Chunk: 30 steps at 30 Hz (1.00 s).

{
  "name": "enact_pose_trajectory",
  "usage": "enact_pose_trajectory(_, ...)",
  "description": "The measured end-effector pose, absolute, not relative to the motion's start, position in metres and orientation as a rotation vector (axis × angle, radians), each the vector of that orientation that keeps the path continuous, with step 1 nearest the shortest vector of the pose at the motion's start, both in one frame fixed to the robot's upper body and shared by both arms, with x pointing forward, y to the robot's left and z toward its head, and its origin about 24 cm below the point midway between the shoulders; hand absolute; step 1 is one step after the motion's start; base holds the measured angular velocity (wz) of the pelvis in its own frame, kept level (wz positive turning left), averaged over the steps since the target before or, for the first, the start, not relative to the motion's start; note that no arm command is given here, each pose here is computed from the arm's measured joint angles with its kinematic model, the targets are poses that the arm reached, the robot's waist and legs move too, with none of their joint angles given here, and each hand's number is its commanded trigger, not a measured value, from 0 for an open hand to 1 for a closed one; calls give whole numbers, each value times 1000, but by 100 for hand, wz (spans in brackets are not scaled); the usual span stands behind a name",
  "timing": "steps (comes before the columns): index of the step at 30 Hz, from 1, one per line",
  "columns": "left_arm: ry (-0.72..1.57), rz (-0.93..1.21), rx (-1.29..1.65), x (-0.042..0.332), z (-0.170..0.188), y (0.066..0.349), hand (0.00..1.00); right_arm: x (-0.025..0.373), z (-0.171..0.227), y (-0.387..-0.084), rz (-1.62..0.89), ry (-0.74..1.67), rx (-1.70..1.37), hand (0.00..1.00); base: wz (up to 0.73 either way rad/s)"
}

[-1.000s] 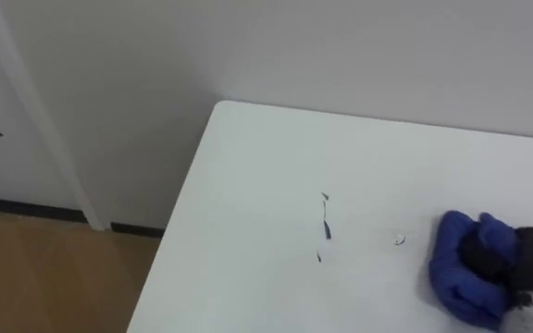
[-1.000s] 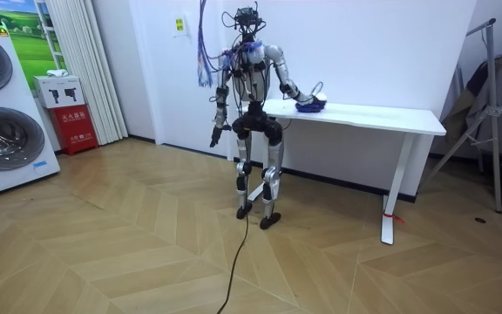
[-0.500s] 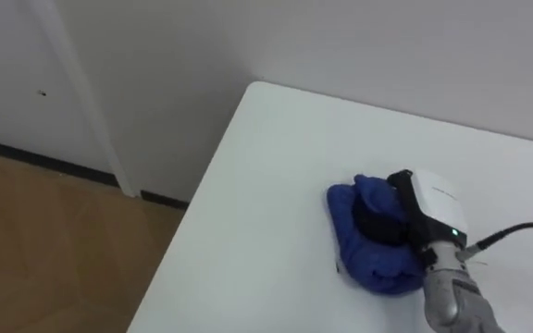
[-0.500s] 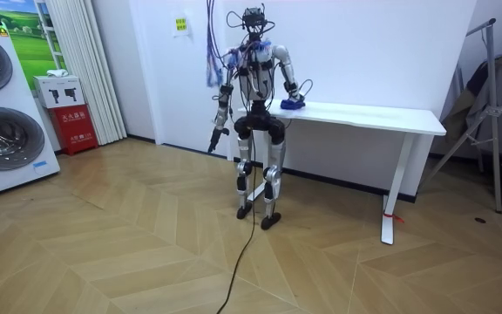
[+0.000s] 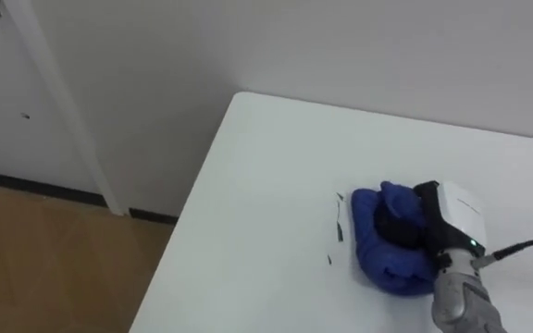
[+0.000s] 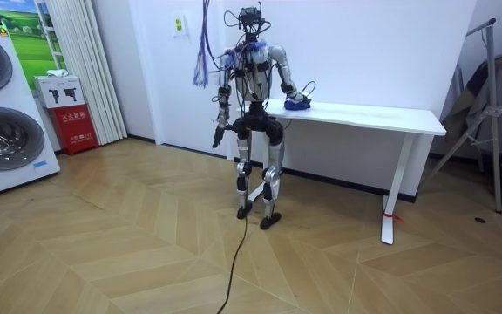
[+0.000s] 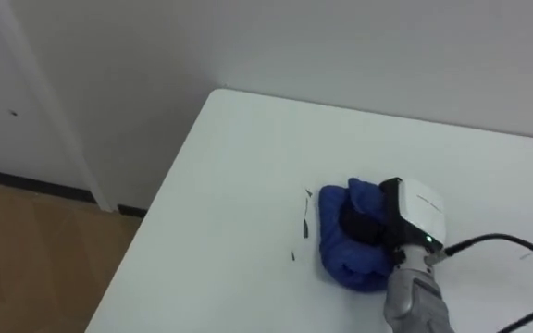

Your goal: Wipe table

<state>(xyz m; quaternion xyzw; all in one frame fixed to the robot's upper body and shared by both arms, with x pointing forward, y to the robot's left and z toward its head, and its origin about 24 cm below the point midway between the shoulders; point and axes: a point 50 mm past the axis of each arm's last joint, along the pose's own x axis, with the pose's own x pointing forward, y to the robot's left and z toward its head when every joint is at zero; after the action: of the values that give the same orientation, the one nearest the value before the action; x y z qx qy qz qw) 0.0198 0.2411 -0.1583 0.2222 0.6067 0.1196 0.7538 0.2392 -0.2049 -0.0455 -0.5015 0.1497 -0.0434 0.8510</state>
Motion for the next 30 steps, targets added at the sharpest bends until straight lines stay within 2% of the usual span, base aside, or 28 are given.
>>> enact_pose_trajectory(5, 1311, 263, 461, 26, -159, 238, 0, 264, -27, -178, 34, 221, -1124, 100, -10)
enact_pose_trajectory(8, 1347, 268, 467, 13, -159, 240, 0, 262, -28, -180, 39, 215, -1121, 100, 11)
enact_pose_trajectory(12, 1386, 304, 457, -4, -157, 245, 0, 241, -41, -193, 1, 231, -1070, 100, 32)
enact_pose_trajectory(18, 1423, 468, 442, -24, -147, 275, 0, 176, -63, -255, -294, 378, -1005, 100, 23)
enact_pose_trajectory(22, 1418, 474, 442, -23, -147, 276, 0, 167, -67, -272, -367, 444, -965, 100, -7)
enact_pose_trajectory(26, 1369, 405, 468, -1, -152, 262, 0, 184, -68, -266, -360, 462, -946, 100, -13)
enact_pose_trajectory(30, 1349, 340, 456, 13, -157, 245, 0, 215, -59, -238, -255, 437, -982, 100, -51)
